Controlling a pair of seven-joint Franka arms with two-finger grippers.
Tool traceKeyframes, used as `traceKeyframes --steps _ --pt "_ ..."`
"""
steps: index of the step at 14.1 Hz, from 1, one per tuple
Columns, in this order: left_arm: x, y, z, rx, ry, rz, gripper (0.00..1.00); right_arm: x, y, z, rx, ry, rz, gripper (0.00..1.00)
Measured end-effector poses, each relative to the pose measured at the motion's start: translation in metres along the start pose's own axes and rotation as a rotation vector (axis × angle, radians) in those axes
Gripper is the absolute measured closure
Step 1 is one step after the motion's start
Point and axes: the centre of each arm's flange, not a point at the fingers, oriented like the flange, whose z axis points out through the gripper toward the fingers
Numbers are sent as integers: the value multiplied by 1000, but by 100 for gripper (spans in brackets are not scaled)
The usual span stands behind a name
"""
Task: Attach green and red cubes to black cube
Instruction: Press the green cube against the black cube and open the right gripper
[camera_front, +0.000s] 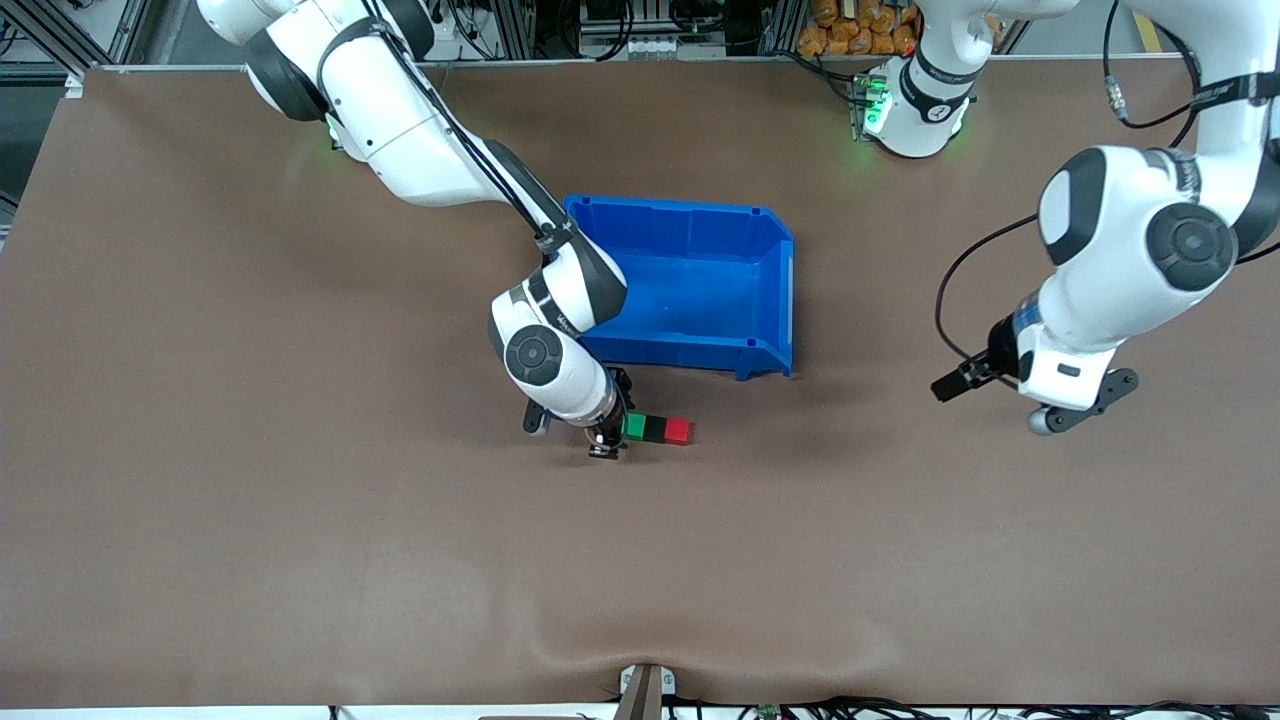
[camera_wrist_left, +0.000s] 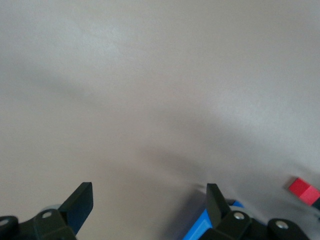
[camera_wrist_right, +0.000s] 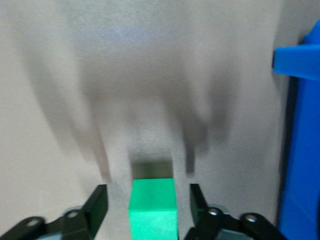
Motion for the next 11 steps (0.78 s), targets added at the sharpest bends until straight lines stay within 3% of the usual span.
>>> traceKeyframes --steps 2,8,11 --pt "-4 -7 -13 -5 5 87 0 1 -12 -12 22 -14 9 1" --pt "-11 -27 -73 14 -51 347 0 22 -59 -55 77 -50 23 0" --pt "-12 -46 -114 17 -31 416 0 37 -79 -80 92 -54 3 0"
